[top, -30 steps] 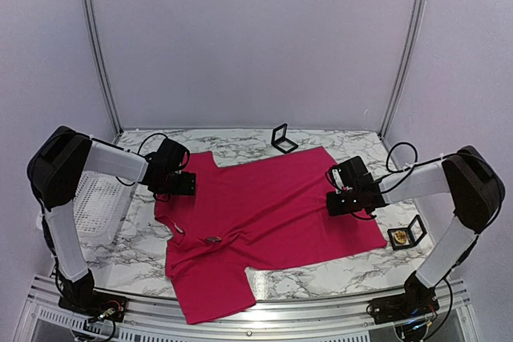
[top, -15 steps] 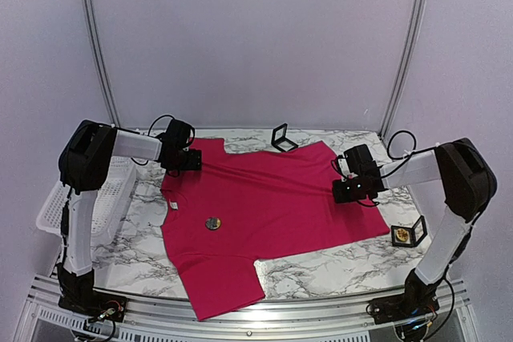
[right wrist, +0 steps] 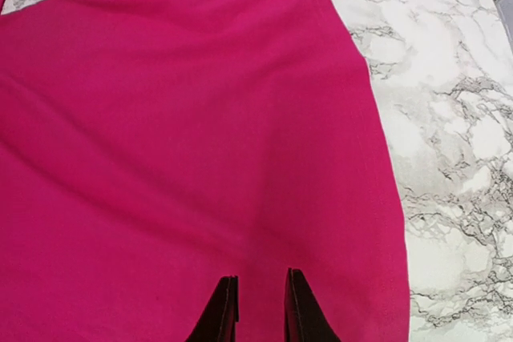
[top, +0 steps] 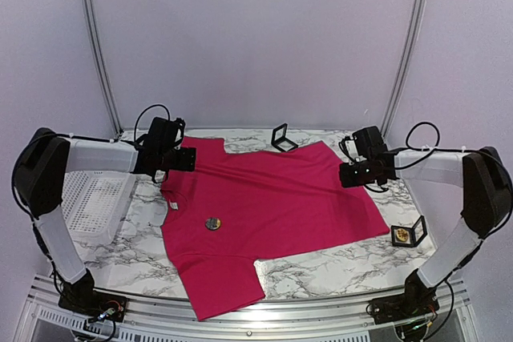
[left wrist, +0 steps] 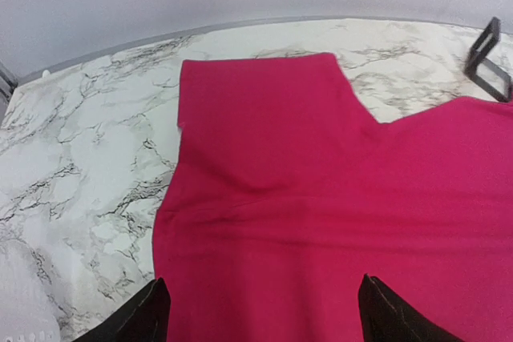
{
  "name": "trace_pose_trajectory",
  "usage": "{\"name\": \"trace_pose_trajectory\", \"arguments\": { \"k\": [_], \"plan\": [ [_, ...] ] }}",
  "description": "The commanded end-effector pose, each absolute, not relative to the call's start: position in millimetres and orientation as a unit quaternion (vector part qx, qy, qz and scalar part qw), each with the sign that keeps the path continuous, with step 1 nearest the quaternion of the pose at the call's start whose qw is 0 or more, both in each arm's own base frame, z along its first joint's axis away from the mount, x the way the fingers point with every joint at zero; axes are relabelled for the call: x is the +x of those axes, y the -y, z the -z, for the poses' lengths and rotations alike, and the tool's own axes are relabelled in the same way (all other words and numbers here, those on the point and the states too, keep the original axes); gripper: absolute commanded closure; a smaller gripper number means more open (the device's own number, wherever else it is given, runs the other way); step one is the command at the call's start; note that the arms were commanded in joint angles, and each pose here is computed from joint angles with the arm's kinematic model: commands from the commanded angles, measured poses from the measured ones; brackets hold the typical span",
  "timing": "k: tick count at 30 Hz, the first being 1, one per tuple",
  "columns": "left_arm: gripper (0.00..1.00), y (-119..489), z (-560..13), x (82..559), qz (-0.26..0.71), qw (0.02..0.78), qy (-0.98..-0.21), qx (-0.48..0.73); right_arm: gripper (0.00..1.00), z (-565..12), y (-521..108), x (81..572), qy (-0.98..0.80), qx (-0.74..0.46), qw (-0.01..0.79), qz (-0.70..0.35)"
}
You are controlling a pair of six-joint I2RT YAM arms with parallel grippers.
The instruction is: Pin the brooch onto the clothing
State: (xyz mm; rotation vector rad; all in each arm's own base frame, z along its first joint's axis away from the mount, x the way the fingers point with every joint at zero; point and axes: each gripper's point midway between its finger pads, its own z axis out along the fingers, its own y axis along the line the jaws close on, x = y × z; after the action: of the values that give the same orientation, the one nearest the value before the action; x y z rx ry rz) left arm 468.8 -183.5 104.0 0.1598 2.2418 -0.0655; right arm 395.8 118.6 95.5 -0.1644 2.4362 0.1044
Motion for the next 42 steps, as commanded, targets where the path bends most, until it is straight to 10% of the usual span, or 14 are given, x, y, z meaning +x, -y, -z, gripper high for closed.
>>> {"name": "trace_pose_trajectory", "arguments": {
  "k": [1,12,42],
  "plan": [
    [0.17,203,-105,416,0.032,0.429,-0.899,0.079,0.83,-96,-115,390,-0.943,-0.053,0.325,-0.043],
    [0.23,223,-59,269,0.106,0.345,-0.929,0.075,0.85,-85,-137,479,-0.937,-0.082,0.336,-0.040],
    [0.23,176,24,153,0.041,0.182,-0.981,0.045,0.86,-73,-95,532,-0.943,-0.042,0.329,-0.008]
  ]
}}
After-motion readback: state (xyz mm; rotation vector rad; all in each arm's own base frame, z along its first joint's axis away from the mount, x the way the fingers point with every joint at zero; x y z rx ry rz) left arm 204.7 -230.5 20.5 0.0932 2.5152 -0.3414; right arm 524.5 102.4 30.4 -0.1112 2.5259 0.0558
